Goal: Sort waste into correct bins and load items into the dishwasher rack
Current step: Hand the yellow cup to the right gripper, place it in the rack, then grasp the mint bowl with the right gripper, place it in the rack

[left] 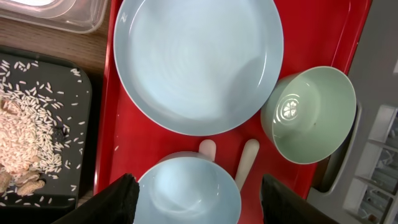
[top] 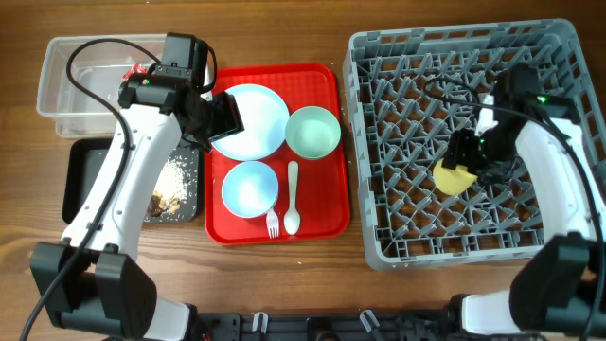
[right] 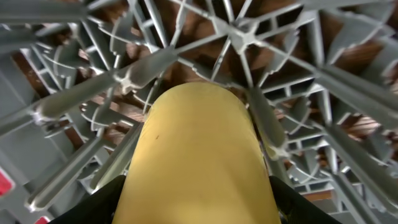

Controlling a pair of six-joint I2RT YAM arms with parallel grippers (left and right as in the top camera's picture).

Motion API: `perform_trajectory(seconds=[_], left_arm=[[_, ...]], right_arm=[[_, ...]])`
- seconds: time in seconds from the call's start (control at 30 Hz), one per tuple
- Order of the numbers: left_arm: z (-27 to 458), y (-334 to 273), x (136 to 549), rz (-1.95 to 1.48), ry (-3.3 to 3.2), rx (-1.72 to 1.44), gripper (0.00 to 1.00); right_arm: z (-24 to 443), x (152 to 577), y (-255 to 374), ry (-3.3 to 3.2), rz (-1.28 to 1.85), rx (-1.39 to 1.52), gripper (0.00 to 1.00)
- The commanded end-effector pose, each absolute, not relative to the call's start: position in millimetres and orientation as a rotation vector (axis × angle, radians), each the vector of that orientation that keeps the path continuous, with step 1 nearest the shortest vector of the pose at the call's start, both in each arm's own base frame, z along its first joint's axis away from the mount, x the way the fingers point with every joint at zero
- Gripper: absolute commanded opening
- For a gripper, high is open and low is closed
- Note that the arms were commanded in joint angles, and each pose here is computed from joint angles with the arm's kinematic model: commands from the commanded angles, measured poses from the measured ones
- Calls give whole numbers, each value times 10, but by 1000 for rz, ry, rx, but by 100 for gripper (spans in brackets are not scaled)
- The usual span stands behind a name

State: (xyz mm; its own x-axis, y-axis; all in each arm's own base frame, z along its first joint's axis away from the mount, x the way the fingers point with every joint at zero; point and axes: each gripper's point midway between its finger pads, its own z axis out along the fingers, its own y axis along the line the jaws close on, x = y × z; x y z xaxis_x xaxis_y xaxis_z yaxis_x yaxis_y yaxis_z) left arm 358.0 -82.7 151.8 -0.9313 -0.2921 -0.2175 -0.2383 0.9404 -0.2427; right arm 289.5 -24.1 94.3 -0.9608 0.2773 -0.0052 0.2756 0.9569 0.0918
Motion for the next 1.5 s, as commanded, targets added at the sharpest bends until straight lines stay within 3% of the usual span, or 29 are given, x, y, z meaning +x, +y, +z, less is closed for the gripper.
perform_trajectory(seconds=[0.0, 0.03, 0.13, 0.23, 0.33, 0.4, 0.5, 0.63, 0.77, 0.83, 1.1, 1.4, 1.47], left_arm=[[1567, -777, 3585, -295, 2825, -411, 64], [1566, -777, 3584, -294, 2825, -411, 64], [1566, -777, 3584, -294, 2825, -411, 70], [1559, -771, 3563, -290, 2834, -414, 74], [1491, -541, 3391, -125, 2853, -673, 72], [1518, -440, 3296, -107, 2864, -733, 72], [1706, -145, 3241, -114, 2787, -844, 73], [1861, 82, 3213, -124, 2706, -924, 76], [1860, 82, 3214, -124, 2706, -924, 77], [1860, 82, 3212, -124, 2707, -924, 77], [1859, 81, 3210, -123, 2707, -924, 79], [1859, 81, 3209, -122, 2709, -919, 79], [1858, 81, 3208, -122, 2710, -919, 80]], right_arm=[[892, 2924, -168, 3105, 216, 466, 78], [912, 2926, -152, 3099, 230, 458, 100], [1043, 2926, -137, 3057, 241, 443, 100], [1612, 3162, -112, 2836, 258, 360, 100], [2469, 3472, 556, 2444, 577, -65, 98], [2546, 3501, 896, 2399, 602, -197, 95], [2300, 3411, 1459, 2481, 572, -340, 92], [1662, 3319, 2044, 2690, 459, -250, 87], [1028, 3281, 2327, 2819, 298, 120, 86], [782, 3269, 2447, 2851, 301, 308, 80], [590, 3513, 2493, 2724, 328, 720, 79], [238, 3443, 2390, 2773, 196, 773, 75], [212, 3424, 2375, 2782, 181, 775, 67]])
